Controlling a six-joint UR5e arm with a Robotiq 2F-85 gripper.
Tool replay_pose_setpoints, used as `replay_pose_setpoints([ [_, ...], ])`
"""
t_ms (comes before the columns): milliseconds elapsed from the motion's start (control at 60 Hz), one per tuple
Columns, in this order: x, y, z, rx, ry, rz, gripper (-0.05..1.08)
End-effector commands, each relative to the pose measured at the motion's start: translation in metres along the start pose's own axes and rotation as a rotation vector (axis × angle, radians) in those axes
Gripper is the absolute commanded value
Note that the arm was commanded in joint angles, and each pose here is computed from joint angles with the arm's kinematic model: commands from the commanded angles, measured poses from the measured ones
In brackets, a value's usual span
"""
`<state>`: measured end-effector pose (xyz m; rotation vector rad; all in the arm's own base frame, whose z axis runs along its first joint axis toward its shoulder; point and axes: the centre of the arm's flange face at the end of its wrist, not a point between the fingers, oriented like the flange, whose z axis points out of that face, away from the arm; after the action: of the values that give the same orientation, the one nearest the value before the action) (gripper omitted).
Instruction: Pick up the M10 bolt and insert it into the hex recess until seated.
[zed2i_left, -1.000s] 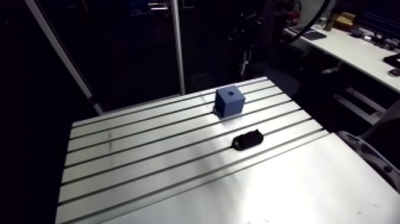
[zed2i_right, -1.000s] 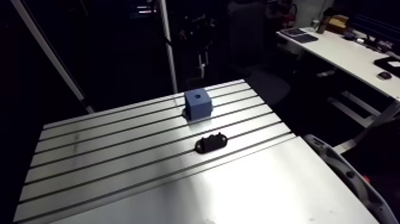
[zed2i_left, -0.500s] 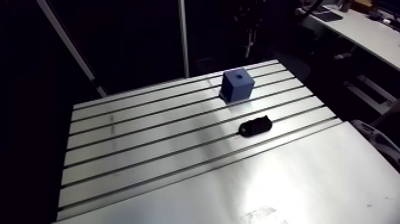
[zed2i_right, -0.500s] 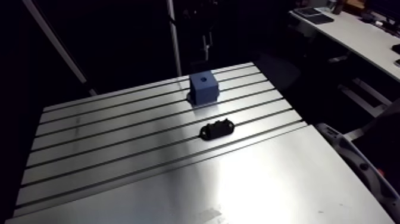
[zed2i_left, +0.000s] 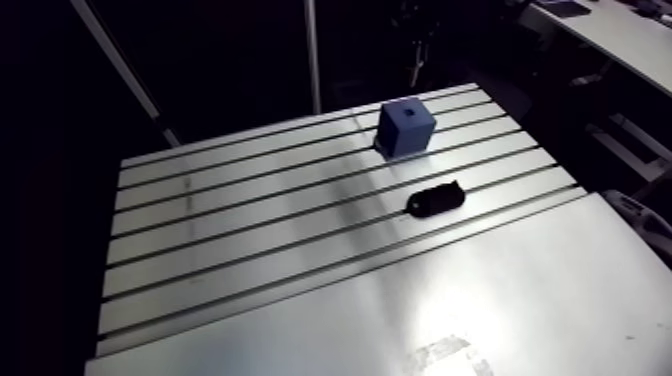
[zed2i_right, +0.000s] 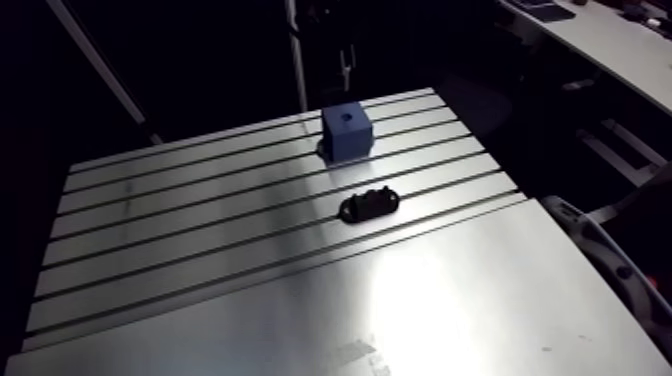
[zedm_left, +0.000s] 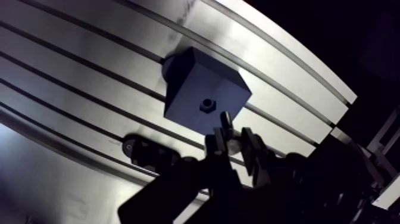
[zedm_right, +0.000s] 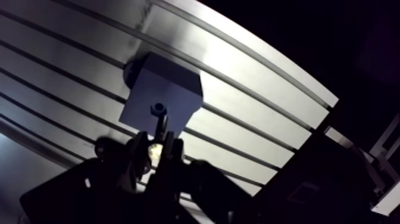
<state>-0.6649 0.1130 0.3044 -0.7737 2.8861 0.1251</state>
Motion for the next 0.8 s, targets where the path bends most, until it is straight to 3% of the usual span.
replay_pose_setpoints([
  [17, 0.001, 0.000, 0.007, 0.003, -0.006, 0.005, 1.06],
  [167, 0.000, -0.002, 0.010, 0.007, -0.008, 0.006, 1.06],
  [233, -0.001, -0.004, 0.016, 0.016, -0.016, 0.010, 1.06],
  [433, -0.001, -0.005, 0.021, 0.006, -0.003, 0.010, 1.06],
  [800, -0.004, -0.006, 0.034, 0.020, -0.016, 0.016, 1.06],
])
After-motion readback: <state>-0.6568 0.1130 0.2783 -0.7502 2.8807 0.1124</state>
